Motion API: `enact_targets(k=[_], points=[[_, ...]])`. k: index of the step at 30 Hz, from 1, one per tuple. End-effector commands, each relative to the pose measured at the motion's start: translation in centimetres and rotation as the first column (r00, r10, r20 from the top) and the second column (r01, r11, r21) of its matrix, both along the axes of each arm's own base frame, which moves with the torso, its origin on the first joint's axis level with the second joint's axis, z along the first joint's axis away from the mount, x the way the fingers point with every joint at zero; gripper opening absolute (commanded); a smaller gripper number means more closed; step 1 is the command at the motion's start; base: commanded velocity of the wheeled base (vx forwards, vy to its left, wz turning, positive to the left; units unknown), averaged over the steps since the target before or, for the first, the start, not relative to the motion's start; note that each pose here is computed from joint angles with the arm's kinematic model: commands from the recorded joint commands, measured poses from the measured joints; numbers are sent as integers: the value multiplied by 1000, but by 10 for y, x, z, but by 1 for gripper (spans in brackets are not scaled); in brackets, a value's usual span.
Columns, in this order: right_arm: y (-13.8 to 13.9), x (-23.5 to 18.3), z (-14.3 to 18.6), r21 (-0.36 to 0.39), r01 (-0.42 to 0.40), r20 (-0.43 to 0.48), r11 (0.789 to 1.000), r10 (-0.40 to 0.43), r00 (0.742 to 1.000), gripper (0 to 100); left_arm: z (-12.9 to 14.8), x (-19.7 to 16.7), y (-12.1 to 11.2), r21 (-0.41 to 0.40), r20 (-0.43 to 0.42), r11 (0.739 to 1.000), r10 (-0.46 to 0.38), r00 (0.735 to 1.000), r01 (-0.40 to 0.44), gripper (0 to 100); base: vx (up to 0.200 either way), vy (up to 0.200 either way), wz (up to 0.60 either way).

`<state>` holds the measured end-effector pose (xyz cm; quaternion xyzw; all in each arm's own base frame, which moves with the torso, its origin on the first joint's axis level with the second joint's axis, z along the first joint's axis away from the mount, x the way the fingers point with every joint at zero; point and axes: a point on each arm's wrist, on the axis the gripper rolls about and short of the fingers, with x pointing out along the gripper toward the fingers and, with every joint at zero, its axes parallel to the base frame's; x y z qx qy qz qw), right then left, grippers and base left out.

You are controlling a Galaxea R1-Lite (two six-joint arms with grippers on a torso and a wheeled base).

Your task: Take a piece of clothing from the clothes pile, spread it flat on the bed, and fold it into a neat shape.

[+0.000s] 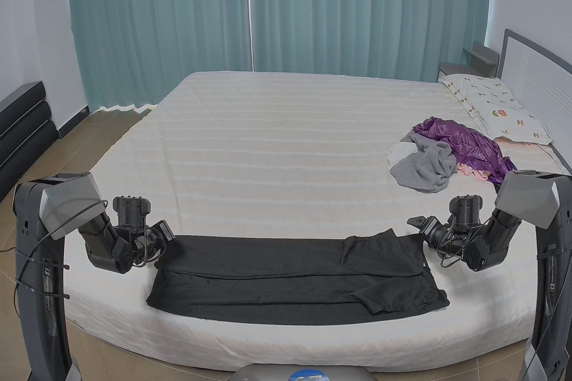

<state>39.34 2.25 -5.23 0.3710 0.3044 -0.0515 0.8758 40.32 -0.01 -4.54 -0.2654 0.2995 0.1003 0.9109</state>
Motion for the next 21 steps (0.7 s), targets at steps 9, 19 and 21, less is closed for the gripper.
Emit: enact_targets(k=[9, 19, 21], points=[[2, 6, -4, -7, 1, -28, 1000, -1, 1000, 0, -2, 0, -1, 1, -5, 1000, -1, 1000, 1, 0, 0, 0, 0], [-3, 7, -3, -6, 19, -19, 1000, -19, 1000, 0, -1, 0, -1, -3, 9, 1000, -1, 1000, 1, 0, 0, 0, 0], [-3, 7, -3, -6, 19, -19, 1000, -19, 1000, 0, -1, 0, -1, -5, 9, 1000, 0, 1000, 0, 0, 0, 0, 0]])
